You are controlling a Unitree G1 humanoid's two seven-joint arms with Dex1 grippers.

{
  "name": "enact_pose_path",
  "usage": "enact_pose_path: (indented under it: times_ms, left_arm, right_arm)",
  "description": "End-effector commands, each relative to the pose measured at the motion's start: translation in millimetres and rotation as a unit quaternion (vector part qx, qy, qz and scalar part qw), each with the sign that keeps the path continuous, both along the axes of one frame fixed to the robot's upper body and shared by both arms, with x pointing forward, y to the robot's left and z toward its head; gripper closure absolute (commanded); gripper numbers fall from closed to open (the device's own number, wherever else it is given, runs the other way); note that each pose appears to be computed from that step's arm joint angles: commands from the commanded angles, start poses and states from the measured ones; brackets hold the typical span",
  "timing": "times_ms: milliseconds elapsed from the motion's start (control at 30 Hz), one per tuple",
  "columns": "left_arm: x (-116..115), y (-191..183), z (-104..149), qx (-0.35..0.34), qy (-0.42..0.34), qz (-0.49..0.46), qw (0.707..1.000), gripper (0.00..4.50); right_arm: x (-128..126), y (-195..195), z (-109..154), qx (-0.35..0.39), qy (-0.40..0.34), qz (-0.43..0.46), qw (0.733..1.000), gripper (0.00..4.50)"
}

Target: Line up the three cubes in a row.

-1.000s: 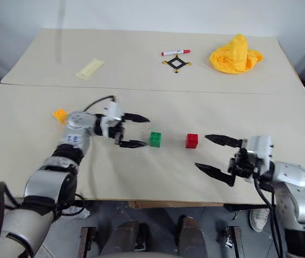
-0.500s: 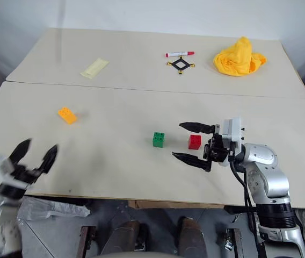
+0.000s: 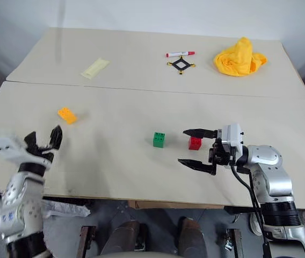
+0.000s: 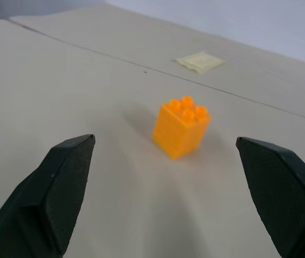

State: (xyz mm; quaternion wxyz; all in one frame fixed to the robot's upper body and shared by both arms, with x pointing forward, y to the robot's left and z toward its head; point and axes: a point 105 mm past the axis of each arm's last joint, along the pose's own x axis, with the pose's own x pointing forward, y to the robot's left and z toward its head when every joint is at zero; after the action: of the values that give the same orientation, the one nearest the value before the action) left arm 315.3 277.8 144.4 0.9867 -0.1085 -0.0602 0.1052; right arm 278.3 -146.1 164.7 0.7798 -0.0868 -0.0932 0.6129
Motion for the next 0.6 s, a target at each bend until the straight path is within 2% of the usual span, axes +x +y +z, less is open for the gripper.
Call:
enact_pose_path:
  times_ms: [33,200,367,467,567,600]
  left_arm:
    - [24,-5,-3,-0.019,0.034,0.058,0.998,0.02]
    - [56,-22,0,-0.011,0.055,0.056,0.997,0.02]
    - [77,-33,4,0.000,0.057,0.053,0.997,0.02]
    - [82,-34,5,0.006,0.057,0.057,0.997,0.02]
    - [82,-34,6,0.011,0.054,0.054,0.997,0.54]
    - [82,-34,7,0.012,0.053,0.055,0.997,0.88]
  right_arm:
    - [-5,-2,7,0.005,-0.011,-0.001,1.000,0.00]
    - [-8,0,7,0.012,-0.004,0.000,1.000,0.00]
    - [-11,3,5,0.016,0.007,-0.001,1.000,0.00]
    - [-13,4,4,0.018,0.012,-0.001,1.000,0.00]
    - [-13,4,3,0.019,0.015,-0.005,1.000,0.00]
    - [-13,3,3,0.020,0.016,-0.007,1.000,0.00]
